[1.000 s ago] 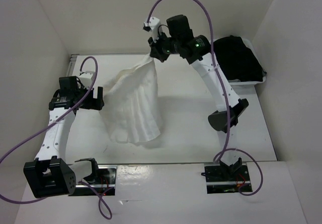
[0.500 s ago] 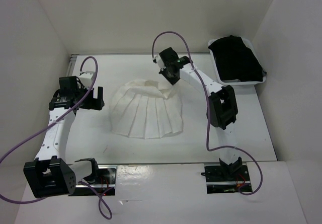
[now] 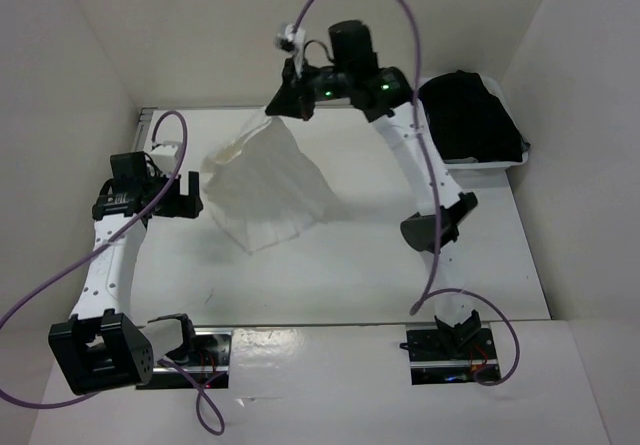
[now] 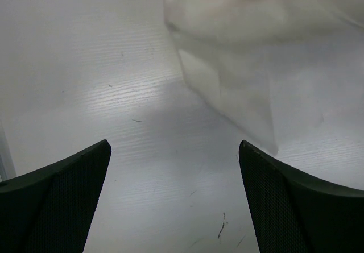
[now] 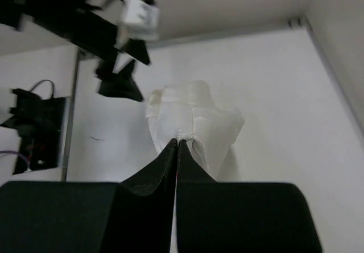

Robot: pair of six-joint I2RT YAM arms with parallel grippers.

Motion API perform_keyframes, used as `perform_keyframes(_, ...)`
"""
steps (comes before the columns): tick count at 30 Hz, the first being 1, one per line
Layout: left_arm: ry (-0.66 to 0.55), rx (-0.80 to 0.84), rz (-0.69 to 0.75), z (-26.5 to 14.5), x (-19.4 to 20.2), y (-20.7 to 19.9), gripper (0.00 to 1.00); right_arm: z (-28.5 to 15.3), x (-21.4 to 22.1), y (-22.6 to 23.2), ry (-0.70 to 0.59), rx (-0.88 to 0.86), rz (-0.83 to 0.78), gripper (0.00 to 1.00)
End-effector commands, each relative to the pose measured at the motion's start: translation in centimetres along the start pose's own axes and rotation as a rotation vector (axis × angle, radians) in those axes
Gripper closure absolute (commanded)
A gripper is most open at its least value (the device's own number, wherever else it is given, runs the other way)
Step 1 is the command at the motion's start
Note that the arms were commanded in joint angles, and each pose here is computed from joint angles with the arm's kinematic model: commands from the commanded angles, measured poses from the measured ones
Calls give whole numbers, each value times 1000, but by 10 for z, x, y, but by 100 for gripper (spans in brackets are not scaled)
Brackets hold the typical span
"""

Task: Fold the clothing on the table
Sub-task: Flatten the skirt out

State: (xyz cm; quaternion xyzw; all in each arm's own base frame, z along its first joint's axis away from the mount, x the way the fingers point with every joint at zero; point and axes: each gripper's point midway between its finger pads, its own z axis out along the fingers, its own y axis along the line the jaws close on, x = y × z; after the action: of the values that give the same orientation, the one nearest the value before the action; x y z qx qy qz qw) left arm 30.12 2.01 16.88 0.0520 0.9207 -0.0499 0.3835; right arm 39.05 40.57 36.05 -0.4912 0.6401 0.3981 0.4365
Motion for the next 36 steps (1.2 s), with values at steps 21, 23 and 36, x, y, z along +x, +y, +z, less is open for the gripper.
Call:
perform_keyframes(21,-21,66,7,1,-1,-5,1,-66,267,-110,663,713,56,100)
perform_keyframes(23,-27,93,16,1,-2,-9,1,-67,279,-111,694,721,61,100)
perform_keyframes(36,144,283,339,33,19,-109,1,-59,215,-82,503,535,157,100)
